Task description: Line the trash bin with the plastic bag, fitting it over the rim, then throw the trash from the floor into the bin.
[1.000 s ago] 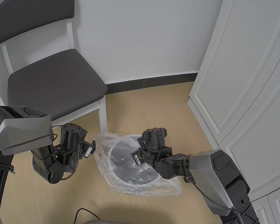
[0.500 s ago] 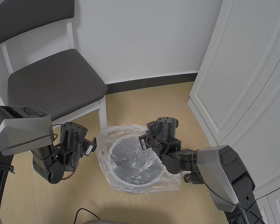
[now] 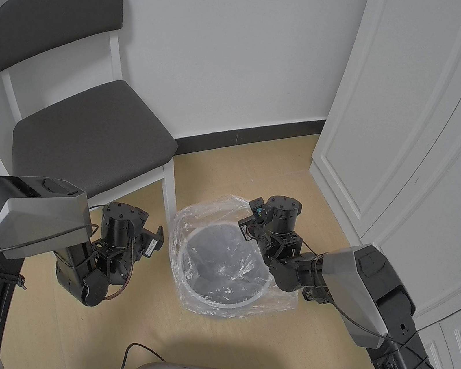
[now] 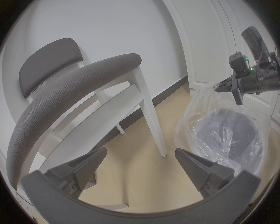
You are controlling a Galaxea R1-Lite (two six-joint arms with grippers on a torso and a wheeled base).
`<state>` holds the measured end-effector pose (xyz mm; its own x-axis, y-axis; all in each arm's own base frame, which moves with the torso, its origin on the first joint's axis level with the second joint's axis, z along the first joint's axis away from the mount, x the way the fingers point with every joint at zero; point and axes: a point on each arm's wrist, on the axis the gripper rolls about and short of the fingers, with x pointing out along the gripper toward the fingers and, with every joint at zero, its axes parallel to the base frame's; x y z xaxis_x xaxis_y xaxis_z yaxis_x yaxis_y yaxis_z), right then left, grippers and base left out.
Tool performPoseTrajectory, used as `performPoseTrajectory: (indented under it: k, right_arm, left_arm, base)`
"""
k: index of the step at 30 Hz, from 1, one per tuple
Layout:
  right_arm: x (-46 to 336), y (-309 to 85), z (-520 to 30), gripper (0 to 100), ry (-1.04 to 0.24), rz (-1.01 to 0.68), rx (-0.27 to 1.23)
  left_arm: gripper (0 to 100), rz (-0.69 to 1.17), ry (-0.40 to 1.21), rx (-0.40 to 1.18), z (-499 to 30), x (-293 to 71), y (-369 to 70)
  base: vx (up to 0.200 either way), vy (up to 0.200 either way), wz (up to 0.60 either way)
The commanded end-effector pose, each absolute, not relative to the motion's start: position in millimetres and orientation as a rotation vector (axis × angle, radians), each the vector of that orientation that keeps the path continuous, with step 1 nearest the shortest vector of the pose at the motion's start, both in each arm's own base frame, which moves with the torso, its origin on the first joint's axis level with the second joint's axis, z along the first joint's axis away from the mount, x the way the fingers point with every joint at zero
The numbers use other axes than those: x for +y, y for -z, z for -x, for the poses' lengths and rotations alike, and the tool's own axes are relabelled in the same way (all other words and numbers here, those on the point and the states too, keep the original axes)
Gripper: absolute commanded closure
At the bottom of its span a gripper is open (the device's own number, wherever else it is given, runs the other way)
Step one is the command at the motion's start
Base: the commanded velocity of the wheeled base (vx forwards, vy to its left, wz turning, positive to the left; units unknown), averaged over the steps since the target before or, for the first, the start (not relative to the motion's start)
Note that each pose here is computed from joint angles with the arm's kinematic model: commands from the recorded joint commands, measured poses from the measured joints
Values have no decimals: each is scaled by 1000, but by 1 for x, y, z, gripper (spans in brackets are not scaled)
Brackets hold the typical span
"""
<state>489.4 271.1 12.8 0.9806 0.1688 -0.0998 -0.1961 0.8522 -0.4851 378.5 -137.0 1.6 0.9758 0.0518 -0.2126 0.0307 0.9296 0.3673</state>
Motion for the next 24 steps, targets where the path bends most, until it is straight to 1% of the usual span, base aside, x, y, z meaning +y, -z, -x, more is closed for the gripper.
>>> performPoseTrajectory:
  k: [1, 7, 8, 12, 15, 17, 19, 21, 24]
  right_arm:
    - [262, -15, -494, 100, -169, 523, 52]
    - [261, -19, -494, 100, -167, 529, 46]
    - [262, -19, -494, 0, -168, 532, 45]
    - [269, -18, -490, 0, -179, 519, 39]
    - [282, -25, -483, 0, -183, 487, -9]
    - [282, -26, -483, 0, -181, 487, -10]
    - [297, -50, -472, 0, -201, 458, -45]
    - [300, -54, -464, 0, -222, 454, -16]
    - [299, -56, -449, 0, -252, 453, 69]
  left_arm:
    - [0, -380, 4, 216, -375, -142, -1]
    - [0, -397, 12, 205, -373, -145, 1]
    - [0, -395, 11, 201, -373, -145, 0]
    - [0, -395, 13, 199, -372, -145, 0]
    - [0, -393, 22, 192, -371, -148, 0]
    - [0, -392, 22, 190, -371, -148, 0]
    - [0, -390, 27, 184, -369, -150, 0]
    - [0, -391, 32, 184, -368, -152, 1]
    - [0, -390, 35, 183, -368, -153, 1]
  base:
    - [0, 0, 0]
    - [0, 0, 0]
    - [0, 0, 0]
    - [0, 0, 0]
    - [0, 0, 0]
    - [0, 0, 0]
    - [0, 0, 0]
    - [0, 0, 0]
    - [0, 0, 0]
